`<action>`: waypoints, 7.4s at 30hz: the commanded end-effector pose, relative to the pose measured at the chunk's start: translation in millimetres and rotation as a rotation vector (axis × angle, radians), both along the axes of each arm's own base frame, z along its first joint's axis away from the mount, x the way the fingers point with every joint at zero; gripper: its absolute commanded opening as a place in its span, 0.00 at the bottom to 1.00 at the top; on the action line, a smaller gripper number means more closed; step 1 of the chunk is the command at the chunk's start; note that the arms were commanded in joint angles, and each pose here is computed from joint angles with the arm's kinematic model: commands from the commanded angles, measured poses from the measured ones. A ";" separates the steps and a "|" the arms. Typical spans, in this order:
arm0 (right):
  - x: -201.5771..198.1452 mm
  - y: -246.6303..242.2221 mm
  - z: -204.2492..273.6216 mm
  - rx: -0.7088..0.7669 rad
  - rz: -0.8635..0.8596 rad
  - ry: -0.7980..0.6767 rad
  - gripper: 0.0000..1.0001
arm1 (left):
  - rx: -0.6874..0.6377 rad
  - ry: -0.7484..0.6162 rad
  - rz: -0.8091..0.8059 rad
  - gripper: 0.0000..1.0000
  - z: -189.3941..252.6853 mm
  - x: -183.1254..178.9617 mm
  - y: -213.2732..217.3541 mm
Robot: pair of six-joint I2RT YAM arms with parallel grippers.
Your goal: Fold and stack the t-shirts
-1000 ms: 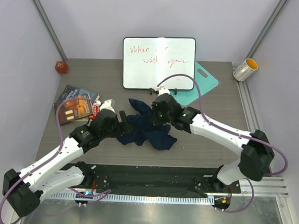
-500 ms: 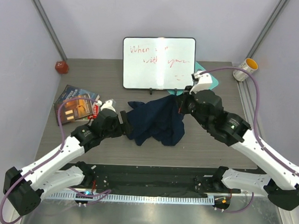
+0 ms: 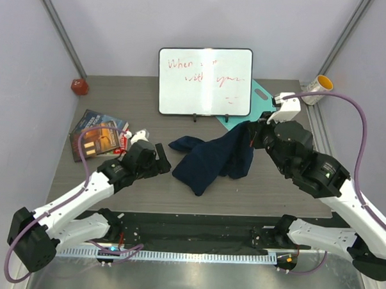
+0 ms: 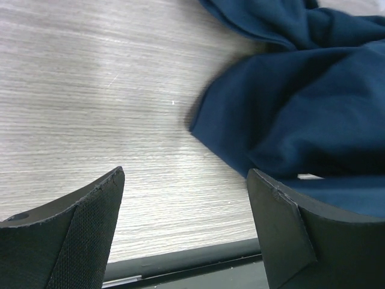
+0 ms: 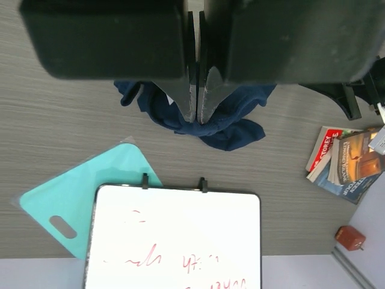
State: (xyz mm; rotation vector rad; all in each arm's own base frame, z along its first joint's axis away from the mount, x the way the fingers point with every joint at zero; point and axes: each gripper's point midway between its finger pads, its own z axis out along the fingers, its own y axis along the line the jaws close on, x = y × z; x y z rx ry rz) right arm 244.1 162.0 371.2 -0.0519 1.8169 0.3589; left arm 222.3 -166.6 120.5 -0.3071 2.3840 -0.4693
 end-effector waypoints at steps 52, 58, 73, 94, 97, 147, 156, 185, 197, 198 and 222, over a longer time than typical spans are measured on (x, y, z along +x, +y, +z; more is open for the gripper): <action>-53.7 133.5 -235.8 -0.130 0.449 0.655 0.56 | 0.005 0.034 0.001 0.81 -14.1 10.4 -9.5; -73.7 160.8 -249.0 -0.198 0.526 0.681 0.57 | 0.017 0.023 0.011 0.81 -12.8 9.6 -4.6; -80.8 172.8 -267.1 -0.321 0.529 0.707 0.64 | 0.019 0.021 0.018 0.81 -14.9 6.1 1.0; -77.5 160.5 -307.2 -0.500 0.417 0.763 0.65 | 0.012 -0.067 0.121 0.82 0.0 0.4 32.5; -77.0 159.4 -314.6 -0.519 0.412 0.774 0.66 | 0.016 -0.055 0.118 0.82 -3.3 -0.2 32.1; -49.0 152.7 -245.5 -0.434 0.325 0.603 0.01 | 0.013 -0.049 0.114 0.82 -5.1 -0.2 32.2; -24.8 106.7 -159.4 -0.330 0.227 0.479 0.01 | 0.008 -0.025 0.093 0.82 -8.6 3.5 23.7; 16.6 -39.4 125.6 -0.120 -0.193 -0.128 0.01 | 0.006 0.078 0.030 0.82 -32.6 3.3 3.9; 23.9 -41.3 99.7 -0.189 -0.238 -0.096 0.01 | -0.063 0.109 -0.092 0.87 -39.0 -0.9 -21.4; 22.4 -43.8 106.3 -0.183 -0.238 -0.111 0.01 | -0.066 0.116 -0.105 0.87 -41.2 -2.0 -23.6; 24.1 -47.4 86.1 -0.222 -0.258 -0.084 0.01 | -0.082 0.237 -0.455 0.86 -68.6 -30.4 -125.9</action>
